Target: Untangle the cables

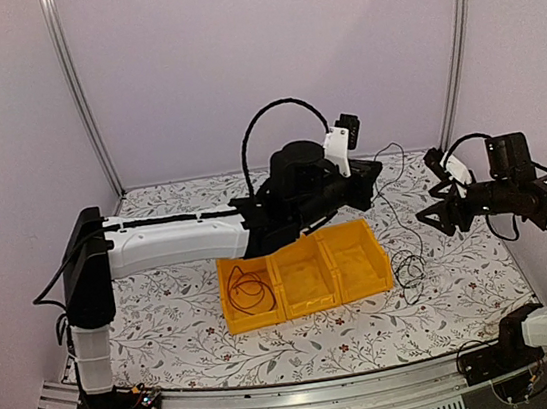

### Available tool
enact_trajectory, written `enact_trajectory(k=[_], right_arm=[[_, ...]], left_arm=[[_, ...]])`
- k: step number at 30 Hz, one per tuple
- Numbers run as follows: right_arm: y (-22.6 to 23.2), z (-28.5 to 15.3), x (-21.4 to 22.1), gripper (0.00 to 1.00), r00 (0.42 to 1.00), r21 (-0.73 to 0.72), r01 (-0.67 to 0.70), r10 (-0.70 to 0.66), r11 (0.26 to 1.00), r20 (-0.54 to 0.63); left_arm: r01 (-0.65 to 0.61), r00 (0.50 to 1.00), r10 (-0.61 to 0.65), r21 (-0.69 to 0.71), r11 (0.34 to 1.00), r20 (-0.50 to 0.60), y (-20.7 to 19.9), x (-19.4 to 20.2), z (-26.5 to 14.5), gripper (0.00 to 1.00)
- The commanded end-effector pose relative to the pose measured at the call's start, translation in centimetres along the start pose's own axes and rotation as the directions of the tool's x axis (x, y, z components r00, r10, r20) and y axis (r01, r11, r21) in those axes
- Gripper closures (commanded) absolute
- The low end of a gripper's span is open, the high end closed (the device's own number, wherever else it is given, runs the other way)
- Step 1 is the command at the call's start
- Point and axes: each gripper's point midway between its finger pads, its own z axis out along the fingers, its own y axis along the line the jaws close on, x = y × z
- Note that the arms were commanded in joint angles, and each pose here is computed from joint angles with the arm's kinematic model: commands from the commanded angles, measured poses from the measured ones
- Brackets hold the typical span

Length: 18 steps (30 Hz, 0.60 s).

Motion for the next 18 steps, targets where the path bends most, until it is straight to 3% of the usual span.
enact_trajectory(k=[1,11,18], right_arm=[[3.3,0.6,3.4,0.25,0.993,-0.144,0.112,-0.114,0.983,-0.006],[2.1,3.2,6.3,0.25,0.985,-0.113,0.148,-0.156,0.983,-0.068],[0.4,6.3,8.5,0.32,0.981,-0.092,0.092,-0.106,0.991,-0.16]], left_arm=[[0.035,0.998,-0.035,0.0,0.999,0.045,0.4,-2.5,-1.0,1.0],[0.025,0.991,-0.027,0.021,0.999,0.134,-0.6,-8.6,-3.2,1.0],[0.041,0.976,-0.062,0.103,0.994,0.21,-3.0,-14.6,-5.5,1.0]])
